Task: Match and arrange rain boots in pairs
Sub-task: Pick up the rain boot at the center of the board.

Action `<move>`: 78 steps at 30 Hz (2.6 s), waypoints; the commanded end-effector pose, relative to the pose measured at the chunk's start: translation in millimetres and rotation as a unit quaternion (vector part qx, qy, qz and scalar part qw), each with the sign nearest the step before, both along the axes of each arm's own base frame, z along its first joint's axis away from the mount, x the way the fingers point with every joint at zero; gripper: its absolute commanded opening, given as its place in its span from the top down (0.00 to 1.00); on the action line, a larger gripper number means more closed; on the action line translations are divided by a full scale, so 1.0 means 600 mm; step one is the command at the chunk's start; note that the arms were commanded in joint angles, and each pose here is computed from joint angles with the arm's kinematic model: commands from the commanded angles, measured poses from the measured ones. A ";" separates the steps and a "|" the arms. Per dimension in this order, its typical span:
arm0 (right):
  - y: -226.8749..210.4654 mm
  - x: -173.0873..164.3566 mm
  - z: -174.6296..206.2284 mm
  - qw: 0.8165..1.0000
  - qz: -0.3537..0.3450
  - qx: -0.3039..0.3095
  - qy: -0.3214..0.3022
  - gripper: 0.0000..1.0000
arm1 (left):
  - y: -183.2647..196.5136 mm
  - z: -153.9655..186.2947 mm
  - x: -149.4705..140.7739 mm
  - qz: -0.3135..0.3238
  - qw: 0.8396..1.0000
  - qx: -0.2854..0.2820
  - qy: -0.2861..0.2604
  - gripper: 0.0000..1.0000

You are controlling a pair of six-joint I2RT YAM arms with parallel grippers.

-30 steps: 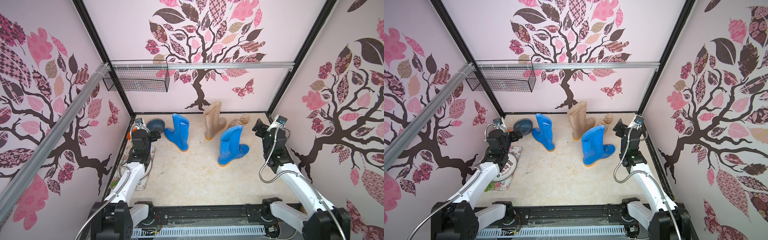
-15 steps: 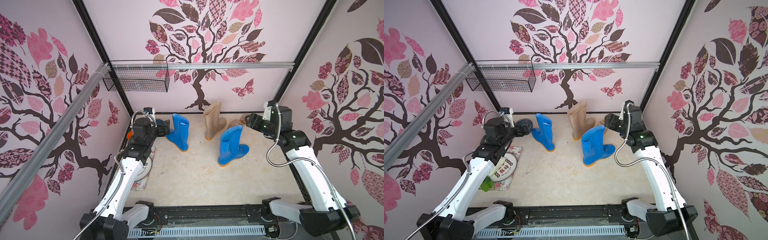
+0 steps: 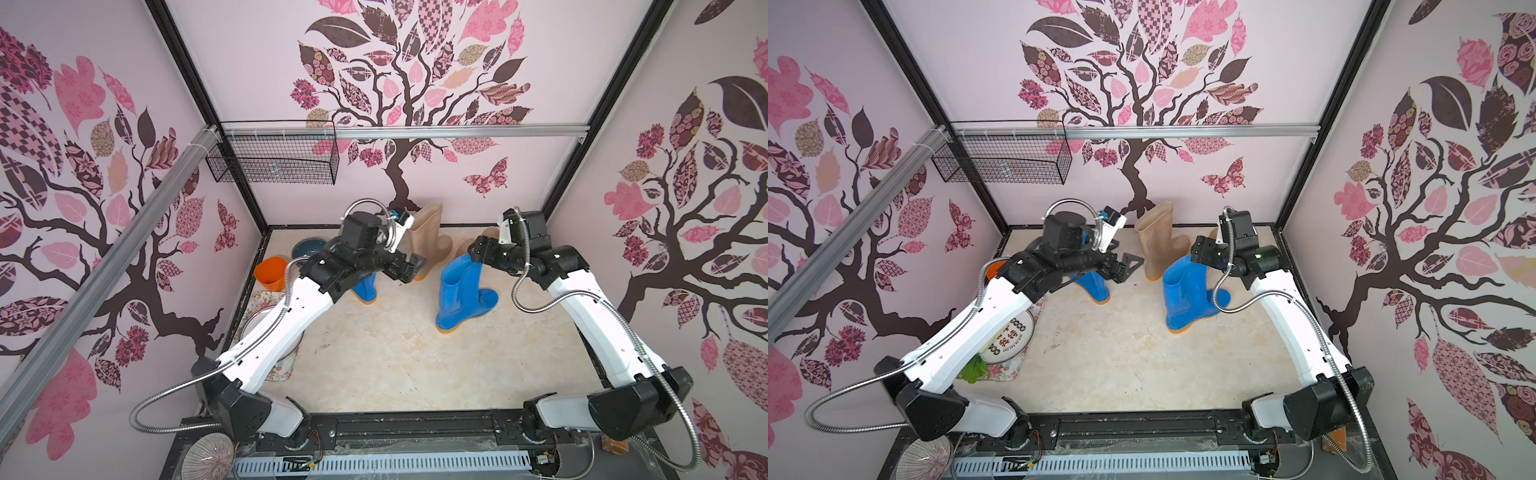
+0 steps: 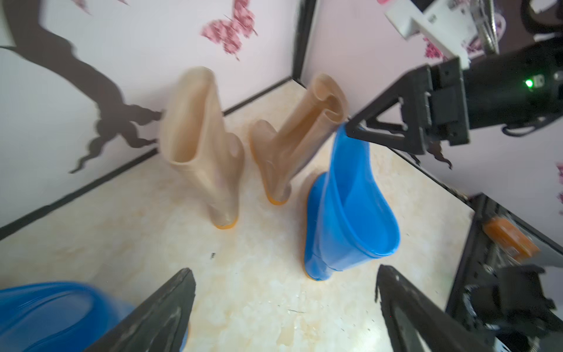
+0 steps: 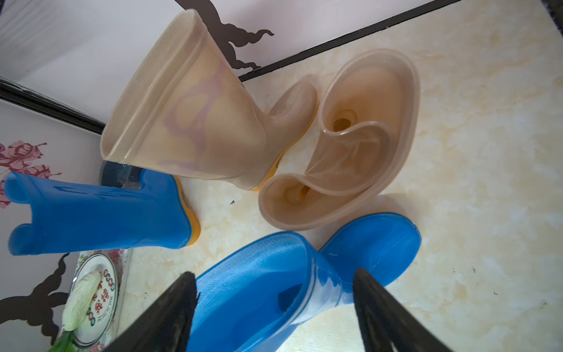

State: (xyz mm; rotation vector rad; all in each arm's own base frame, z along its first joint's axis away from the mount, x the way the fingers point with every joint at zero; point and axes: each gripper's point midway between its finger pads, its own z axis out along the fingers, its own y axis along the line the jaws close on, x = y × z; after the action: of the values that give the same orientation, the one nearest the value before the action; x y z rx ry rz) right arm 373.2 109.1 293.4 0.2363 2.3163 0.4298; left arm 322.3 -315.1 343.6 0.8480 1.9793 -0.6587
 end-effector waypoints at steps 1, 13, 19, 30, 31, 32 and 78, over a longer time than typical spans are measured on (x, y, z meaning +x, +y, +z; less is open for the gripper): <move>-0.031 -0.002 0.036 0.998 -0.026 -0.041 -0.027 0.14 | -0.065 0.004 -0.048 -0.080 0.996 0.024 0.010 0.04; -0.133 -0.041 0.065 0.990 -0.094 -0.072 -0.078 0.11 | -0.154 -0.046 -0.027 -0.084 0.991 0.094 0.043 0.02; -0.131 -0.043 0.048 0.991 -0.088 -0.074 -0.071 0.11 | -0.161 -0.075 0.007 -0.027 0.989 0.143 0.040 0.06; -0.129 -0.043 0.032 0.991 -0.081 -0.076 -0.075 0.12 | -0.191 -0.096 0.013 -0.025 0.988 0.134 0.065 0.52; -0.128 -0.044 0.032 0.991 -0.081 -0.075 -0.076 0.11 | -0.192 -0.097 0.013 -0.024 0.989 0.133 0.068 0.60; -0.129 -0.044 0.033 0.991 -0.081 -0.076 -0.078 0.11 | -0.194 -0.098 0.015 -0.022 0.989 0.131 0.070 0.67; -0.043 -0.050 -0.027 0.998 0.049 0.000 -0.048 0.14 | 0.050 0.059 -0.026 0.249 0.956 -0.095 0.120 1.00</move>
State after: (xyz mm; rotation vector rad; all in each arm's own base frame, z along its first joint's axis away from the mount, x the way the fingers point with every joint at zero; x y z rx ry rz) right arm 342.2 80.0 271.7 0.1160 2.2444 0.4670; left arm 296.0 -297.0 348.2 0.2923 2.3081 -0.6113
